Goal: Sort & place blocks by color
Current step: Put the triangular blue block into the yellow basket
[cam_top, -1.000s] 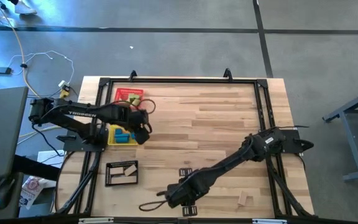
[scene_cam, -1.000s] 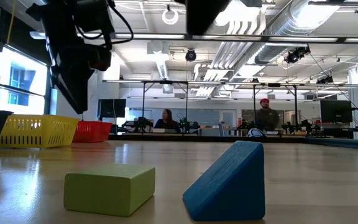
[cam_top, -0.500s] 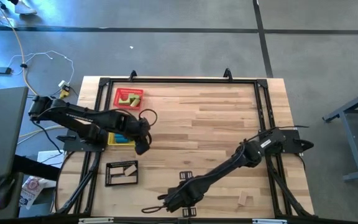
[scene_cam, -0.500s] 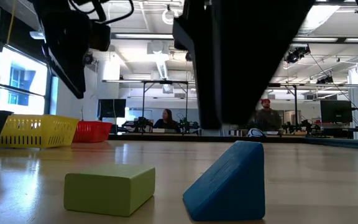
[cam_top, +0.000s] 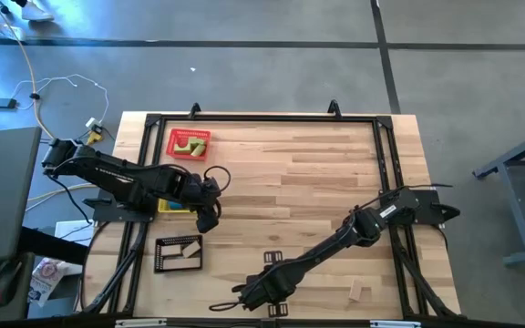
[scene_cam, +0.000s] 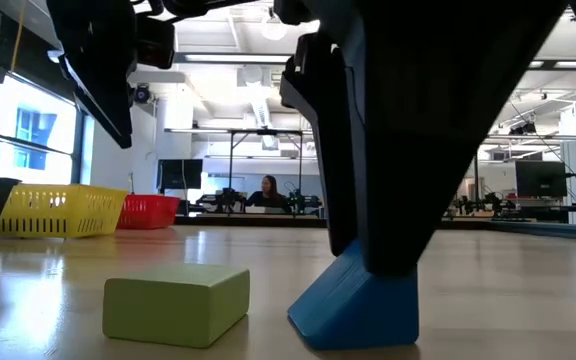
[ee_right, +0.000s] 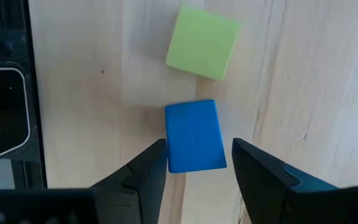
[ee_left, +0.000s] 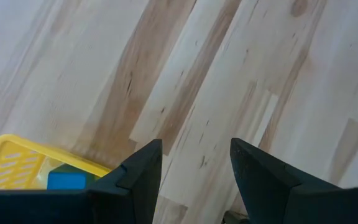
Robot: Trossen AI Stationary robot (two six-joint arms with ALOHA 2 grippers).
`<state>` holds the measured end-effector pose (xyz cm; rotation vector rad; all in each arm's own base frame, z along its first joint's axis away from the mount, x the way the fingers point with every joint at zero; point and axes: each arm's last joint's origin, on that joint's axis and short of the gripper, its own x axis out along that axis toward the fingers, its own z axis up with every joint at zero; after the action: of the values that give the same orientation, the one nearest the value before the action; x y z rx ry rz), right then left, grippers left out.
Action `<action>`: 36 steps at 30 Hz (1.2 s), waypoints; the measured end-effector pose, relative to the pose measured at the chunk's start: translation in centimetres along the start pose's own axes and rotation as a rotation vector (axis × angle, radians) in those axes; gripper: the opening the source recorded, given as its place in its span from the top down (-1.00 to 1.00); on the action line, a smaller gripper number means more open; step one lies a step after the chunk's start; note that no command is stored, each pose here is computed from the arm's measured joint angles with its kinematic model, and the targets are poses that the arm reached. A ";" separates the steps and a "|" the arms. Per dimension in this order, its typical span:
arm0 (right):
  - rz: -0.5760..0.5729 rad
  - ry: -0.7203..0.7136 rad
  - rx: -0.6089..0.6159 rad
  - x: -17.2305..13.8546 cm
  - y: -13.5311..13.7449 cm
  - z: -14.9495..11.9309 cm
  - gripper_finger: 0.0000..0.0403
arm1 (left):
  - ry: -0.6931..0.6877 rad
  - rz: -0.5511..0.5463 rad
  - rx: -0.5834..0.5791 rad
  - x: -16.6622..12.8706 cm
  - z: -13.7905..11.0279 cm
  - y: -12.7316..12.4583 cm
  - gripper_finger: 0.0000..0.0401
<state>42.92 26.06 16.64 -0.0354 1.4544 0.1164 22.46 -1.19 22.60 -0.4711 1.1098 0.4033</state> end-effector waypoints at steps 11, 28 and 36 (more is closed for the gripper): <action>0.033 -0.009 -0.021 0.6 0.2 0.3 0.16 | 0.041 0.015 0.019 -0.1 -0.8 -0.3 0.13; 0.046 0.006 -0.024 1.5 -0.3 0.6 0.49 | 0.127 0.034 0.068 -0.6 -3.4 -2.0 0.13; 0.049 0.013 -0.041 1.5 -1.1 0.9 0.49 | 0.101 0.040 0.109 -1.2 -5.6 -3.6 0.13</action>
<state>44.11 25.10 15.18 -0.0340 1.4663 0.1857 19.71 -7.40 22.28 -0.3768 1.2336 0.3556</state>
